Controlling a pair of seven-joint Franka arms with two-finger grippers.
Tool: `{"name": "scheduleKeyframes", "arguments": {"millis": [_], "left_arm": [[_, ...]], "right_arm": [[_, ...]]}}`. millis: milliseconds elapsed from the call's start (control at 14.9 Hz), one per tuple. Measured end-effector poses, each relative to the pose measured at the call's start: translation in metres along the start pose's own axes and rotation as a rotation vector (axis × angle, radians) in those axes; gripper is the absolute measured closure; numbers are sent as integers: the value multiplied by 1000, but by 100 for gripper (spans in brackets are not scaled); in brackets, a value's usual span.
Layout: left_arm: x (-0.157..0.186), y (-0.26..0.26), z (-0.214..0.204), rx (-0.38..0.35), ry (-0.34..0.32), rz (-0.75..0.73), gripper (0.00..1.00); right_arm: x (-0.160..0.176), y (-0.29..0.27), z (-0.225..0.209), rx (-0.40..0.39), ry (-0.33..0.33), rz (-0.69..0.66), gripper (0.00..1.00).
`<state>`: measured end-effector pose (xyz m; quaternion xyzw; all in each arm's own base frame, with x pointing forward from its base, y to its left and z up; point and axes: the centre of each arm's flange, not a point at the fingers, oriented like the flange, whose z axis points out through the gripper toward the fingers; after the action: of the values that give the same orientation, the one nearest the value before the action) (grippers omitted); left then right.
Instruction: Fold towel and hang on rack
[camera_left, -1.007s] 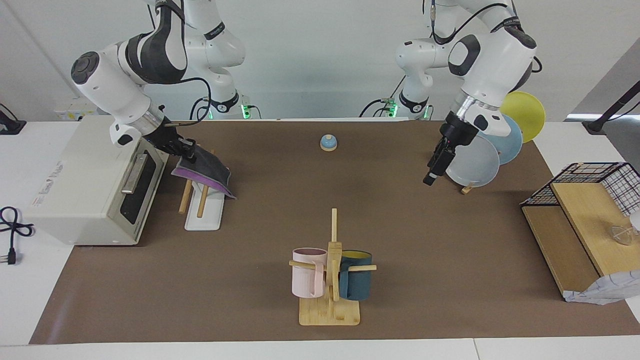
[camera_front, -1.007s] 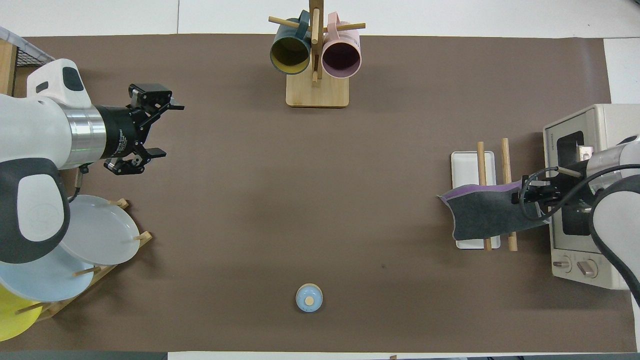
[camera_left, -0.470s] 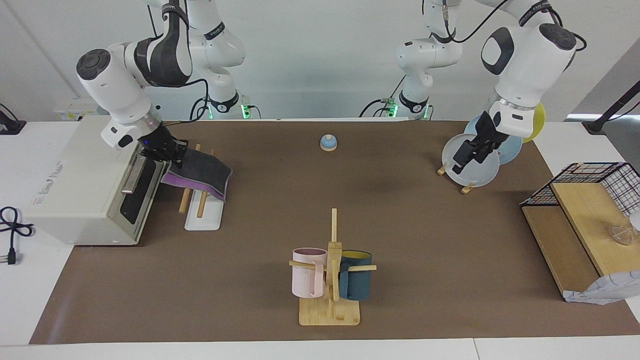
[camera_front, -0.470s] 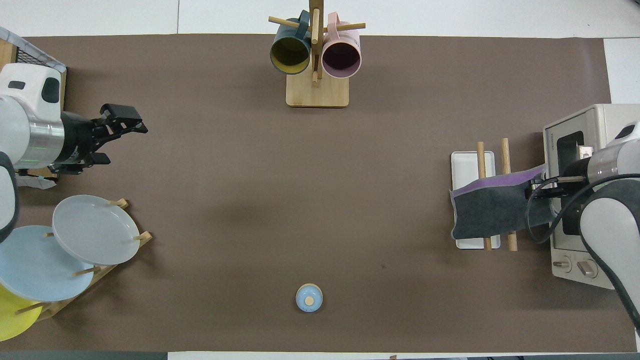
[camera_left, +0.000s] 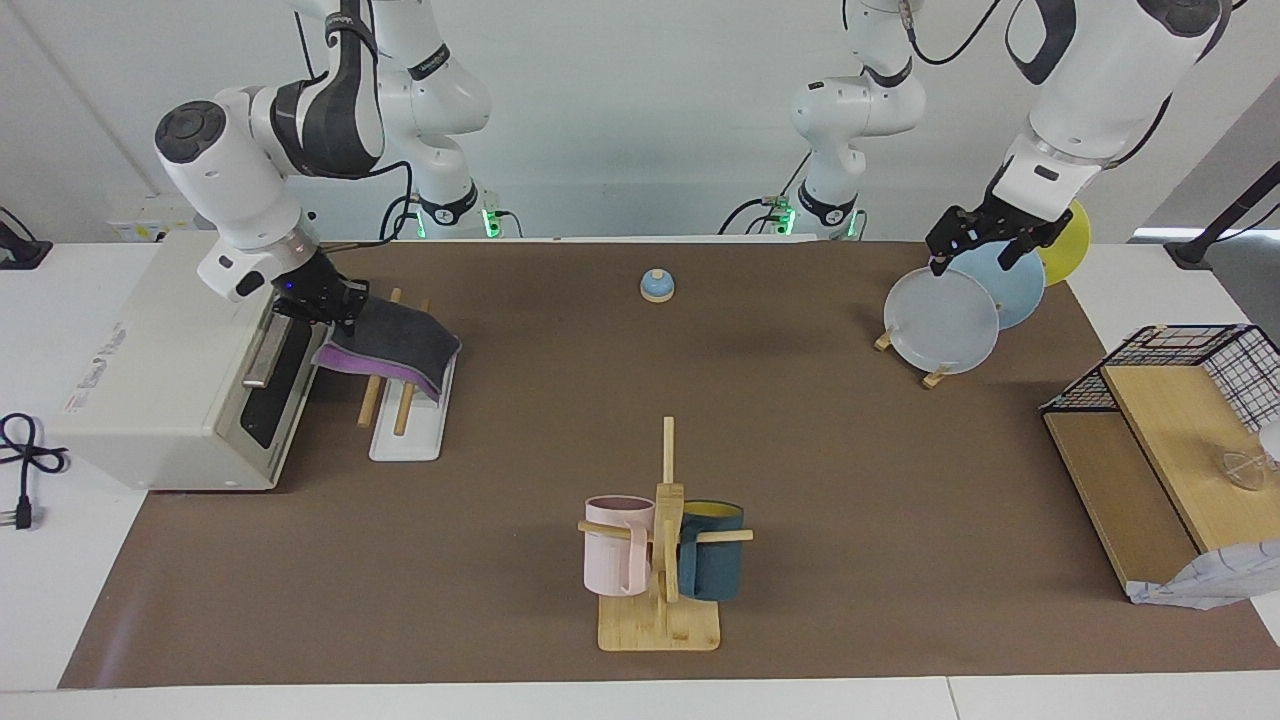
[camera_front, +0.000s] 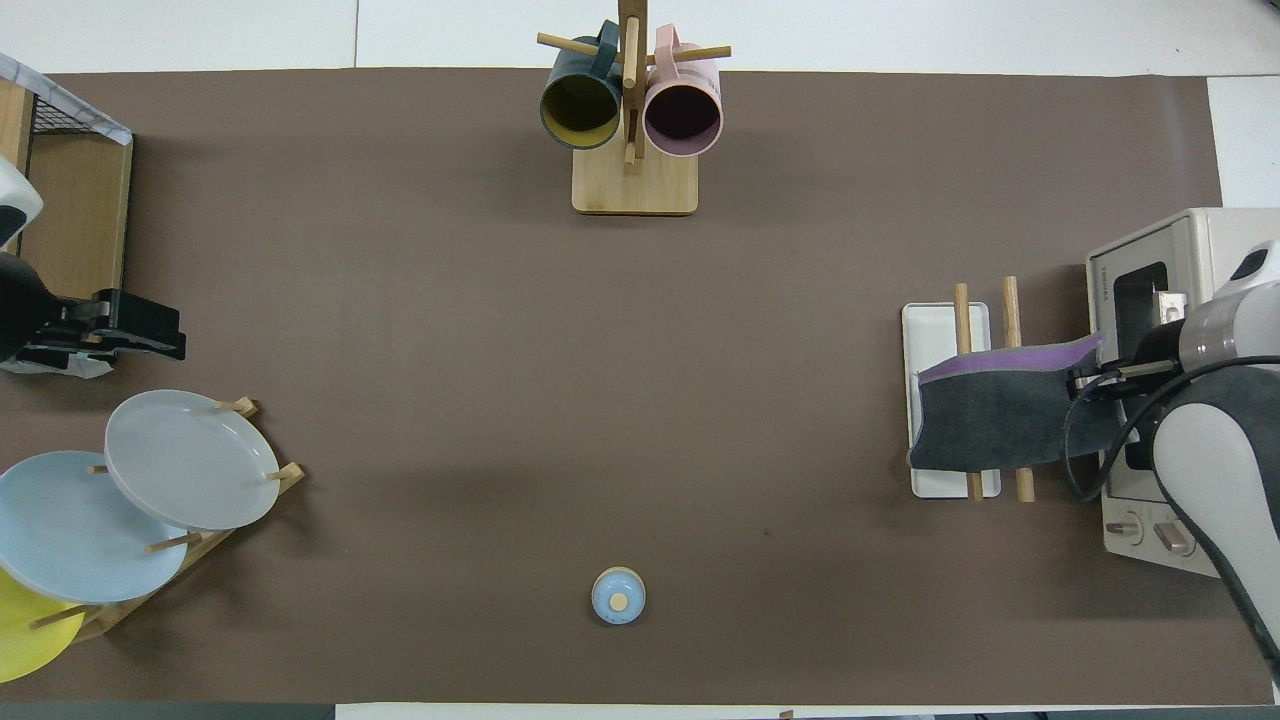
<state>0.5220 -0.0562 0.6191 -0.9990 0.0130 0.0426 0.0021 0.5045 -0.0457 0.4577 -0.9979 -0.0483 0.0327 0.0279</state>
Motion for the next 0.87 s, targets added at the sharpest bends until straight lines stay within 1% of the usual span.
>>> {"name": "scheduleKeyframes", "arguments": {"millis": [336,537,604,873], "left_arm": [[2,3,-1,-4,-4,26,0],[13,9,4,-53,25,-23,0],[17,10,7,-59,28,-34,0],[19,10,10,-57,26,10,0]], "right_arm": [[-3,1,7,0,-18,-19,98],[-7,9,13,1,-31,-27,98],[-9,12,15,2,-35,-29,98],[-12,20,18,6,-40,-54,97]]}}
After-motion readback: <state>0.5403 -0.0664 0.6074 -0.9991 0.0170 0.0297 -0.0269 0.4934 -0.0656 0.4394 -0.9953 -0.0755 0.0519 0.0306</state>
